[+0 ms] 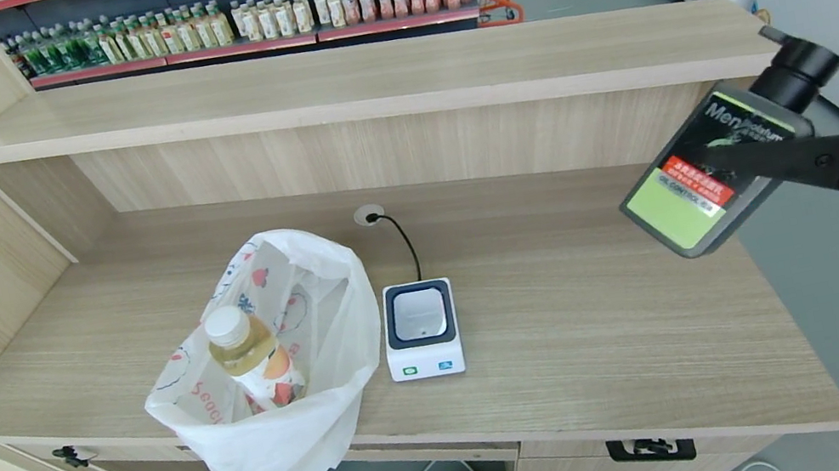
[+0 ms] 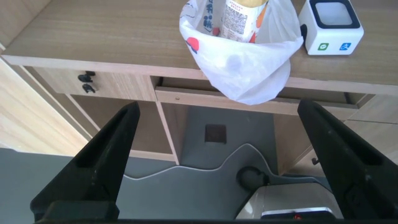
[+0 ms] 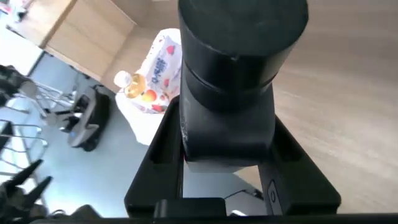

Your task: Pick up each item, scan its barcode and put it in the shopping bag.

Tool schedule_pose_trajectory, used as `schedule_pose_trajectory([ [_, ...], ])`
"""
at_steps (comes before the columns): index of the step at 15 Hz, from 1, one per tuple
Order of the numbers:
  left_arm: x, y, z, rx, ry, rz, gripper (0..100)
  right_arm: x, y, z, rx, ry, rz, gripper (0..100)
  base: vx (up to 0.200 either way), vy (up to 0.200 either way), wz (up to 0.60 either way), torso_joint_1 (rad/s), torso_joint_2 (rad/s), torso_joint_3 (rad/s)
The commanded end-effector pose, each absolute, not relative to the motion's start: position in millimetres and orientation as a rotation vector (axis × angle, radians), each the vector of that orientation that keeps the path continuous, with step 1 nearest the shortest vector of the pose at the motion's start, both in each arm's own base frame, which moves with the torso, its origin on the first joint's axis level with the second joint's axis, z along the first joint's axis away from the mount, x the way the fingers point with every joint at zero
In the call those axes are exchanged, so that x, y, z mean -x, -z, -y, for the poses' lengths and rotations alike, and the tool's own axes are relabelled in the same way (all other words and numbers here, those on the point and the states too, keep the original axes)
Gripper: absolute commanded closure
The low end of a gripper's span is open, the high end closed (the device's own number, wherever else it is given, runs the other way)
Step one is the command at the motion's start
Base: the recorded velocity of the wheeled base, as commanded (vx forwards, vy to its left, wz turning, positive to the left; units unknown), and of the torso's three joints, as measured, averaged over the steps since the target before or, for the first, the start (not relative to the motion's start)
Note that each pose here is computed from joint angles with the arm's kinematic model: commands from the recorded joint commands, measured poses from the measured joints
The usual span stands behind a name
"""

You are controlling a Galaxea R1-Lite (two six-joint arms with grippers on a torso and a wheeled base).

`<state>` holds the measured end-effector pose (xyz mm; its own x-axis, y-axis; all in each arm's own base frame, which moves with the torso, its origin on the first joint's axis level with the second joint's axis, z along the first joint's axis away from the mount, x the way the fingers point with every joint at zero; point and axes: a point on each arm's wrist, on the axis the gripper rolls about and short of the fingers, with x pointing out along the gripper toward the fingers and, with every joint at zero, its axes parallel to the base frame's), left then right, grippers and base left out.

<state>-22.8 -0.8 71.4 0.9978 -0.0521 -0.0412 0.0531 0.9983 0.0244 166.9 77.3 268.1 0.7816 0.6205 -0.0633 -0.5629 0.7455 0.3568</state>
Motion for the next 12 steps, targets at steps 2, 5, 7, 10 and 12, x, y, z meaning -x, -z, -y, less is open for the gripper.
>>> schedule_pose_trajectory([
  [2, 23, -71, 1, -0.025, 0.053, -0.041, 0, -186, -248, -94, -0.383, -0.670, -0.303, 100, 0.000, 0.000, 0.00, 0.000, 0.00, 0.000],
  [5, 23, -71, 1, -0.027, 0.053, -0.042, 0, -194, -238, -98, -0.385, -0.679, -0.264, 100, 0.000, 0.000, 0.00, 0.000, 0.00, 0.000],
  [7, 23, -71, 1, -0.025, 0.053, -0.042, 0, -193, -236, -97, -0.388, -0.679, -0.270, 100, 0.000, 0.000, 0.00, 0.000, 0.00, 0.000],
  [10, 23, -71, 1, -0.027, 0.053, -0.042, 0, -195, -235, -97, -0.398, -0.678, -0.280, 100, 0.000, 0.000, 0.00, 0.000, 0.00, 0.000],
  [12, 23, -71, 1, -0.035, 0.053, -0.040, 0, -197, -234, -99, -0.399, -0.683, -0.285, 100, 0.000, 0.000, 0.00, 0.000, 0.00, 0.000],
])
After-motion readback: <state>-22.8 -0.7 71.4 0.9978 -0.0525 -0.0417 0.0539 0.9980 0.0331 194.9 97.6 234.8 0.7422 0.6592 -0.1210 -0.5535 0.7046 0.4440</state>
